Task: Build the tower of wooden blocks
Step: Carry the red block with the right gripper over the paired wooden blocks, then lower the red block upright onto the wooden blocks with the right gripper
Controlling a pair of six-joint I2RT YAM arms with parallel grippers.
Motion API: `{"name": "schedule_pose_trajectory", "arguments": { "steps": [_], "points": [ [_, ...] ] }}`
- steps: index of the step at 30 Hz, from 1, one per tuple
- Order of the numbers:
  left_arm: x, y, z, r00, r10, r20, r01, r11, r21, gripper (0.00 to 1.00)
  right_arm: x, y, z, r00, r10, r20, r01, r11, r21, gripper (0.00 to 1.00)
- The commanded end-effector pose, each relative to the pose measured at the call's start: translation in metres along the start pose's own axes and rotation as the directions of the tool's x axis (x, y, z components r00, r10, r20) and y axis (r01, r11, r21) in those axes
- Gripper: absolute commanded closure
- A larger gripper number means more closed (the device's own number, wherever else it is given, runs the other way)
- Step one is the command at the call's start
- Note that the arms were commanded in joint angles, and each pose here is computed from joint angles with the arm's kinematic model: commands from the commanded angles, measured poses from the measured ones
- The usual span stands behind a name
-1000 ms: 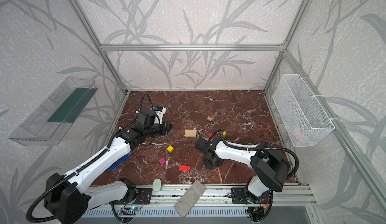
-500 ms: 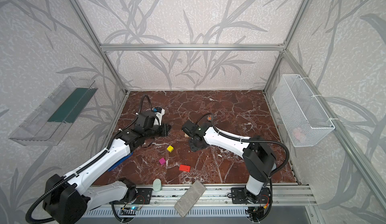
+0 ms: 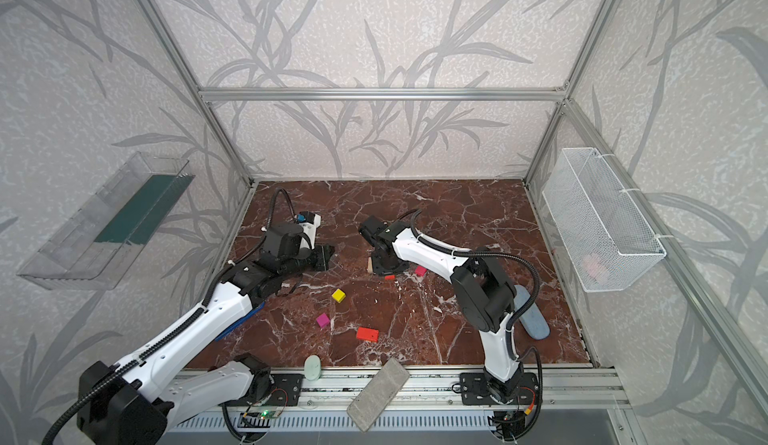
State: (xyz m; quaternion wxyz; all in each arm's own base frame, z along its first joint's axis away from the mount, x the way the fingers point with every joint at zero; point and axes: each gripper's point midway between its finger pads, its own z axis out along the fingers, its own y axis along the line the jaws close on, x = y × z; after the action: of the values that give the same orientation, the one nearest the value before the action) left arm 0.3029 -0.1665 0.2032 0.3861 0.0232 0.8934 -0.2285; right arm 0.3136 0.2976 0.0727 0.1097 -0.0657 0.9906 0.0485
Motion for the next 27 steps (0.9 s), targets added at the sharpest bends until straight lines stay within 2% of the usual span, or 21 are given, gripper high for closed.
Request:
{"name": "schedule_pose_trajectory", "arguments": {
  "steps": [1,12,27],
  "points": [
    [0.007,0.01,-0.002,1.0,0.011,-0.009,-0.011,0.999,-0.035,0.99,-0.006,0.005,0.002,0.999,0.024,-0.031,-0.024,1.0,0.008,1.0],
    [0.007,0.018,-0.006,1.0,0.024,-0.003,-0.025,0.997,-0.075,0.99,-0.03,0.01,0.016,0.997,0.078,-0.015,-0.077,0.996,0.039,1.0],
    [0.007,0.024,-0.007,1.0,0.026,-0.005,-0.027,0.994,-0.102,0.99,-0.033,0.002,0.029,0.992,0.124,-0.022,-0.122,0.989,0.079,1.0]
  ]
}}
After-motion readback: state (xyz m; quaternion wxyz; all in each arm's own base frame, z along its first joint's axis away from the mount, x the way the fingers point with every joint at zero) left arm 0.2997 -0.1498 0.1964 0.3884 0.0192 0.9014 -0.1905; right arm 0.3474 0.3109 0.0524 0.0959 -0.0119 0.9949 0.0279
